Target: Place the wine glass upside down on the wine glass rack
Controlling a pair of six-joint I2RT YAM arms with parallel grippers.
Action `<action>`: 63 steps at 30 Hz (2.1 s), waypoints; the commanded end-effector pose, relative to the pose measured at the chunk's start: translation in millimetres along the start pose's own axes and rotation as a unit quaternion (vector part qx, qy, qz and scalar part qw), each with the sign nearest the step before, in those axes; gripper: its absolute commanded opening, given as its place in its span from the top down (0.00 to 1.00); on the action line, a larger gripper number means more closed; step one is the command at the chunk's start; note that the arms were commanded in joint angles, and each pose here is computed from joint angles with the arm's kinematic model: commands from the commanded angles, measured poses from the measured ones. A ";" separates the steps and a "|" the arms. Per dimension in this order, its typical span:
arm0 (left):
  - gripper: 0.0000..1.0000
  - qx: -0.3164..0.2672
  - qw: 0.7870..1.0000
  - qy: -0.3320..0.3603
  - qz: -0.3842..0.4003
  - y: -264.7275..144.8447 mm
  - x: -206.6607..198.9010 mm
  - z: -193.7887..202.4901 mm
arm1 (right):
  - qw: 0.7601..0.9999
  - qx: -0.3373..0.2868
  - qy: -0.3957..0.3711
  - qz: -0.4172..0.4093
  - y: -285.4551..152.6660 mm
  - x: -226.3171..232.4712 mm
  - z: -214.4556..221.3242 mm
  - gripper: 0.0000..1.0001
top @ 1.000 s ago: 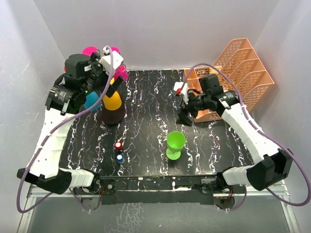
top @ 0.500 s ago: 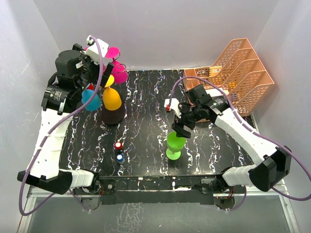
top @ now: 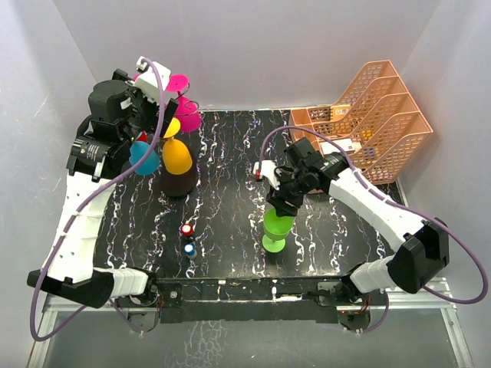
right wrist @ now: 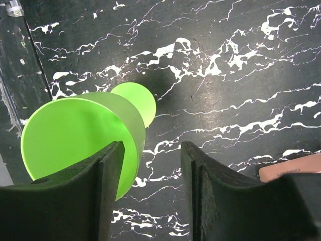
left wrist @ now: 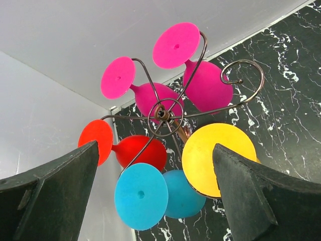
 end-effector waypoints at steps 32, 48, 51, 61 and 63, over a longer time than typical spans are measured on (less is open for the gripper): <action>0.03 -0.112 0.966 -0.173 0.155 -13.7 -28.9 -53.3 | 0.845 -0.306 0.044 0.437 -202.0 -102.6 -135.9 0.92; 0.16 -0.076 0.848 -0.356 0.387 21.7 -98.7 -64.1 | 0.804 -0.439 0.168 0.365 -228.9 -88.6 -159.0 0.92; 0.18 -0.062 0.839 -0.366 0.398 27.4 -107.8 -59.5 | 0.812 -0.453 0.165 0.330 -230.2 -82.3 -162.5 0.92; 0.31 -0.027 0.819 -0.386 0.423 36.9 -133.0 -43.3 | 0.825 -0.472 0.150 0.272 -232.4 -75.4 -170.0 0.92; 0.34 -0.021 0.817 -0.392 0.423 38.1 -136.0 -40.6 | 0.827 -0.473 0.148 0.266 -231.9 -75.1 -170.8 0.92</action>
Point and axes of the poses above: each gripper's point midway between its finger pads, its own y axis out along the fingers, its own x axis along the line the jaws close on, z = x × y, the point moved 6 cm from there along -y, back along the fingers, and after that the axes turned 5 degrees about -y, right-handed, at the moved point
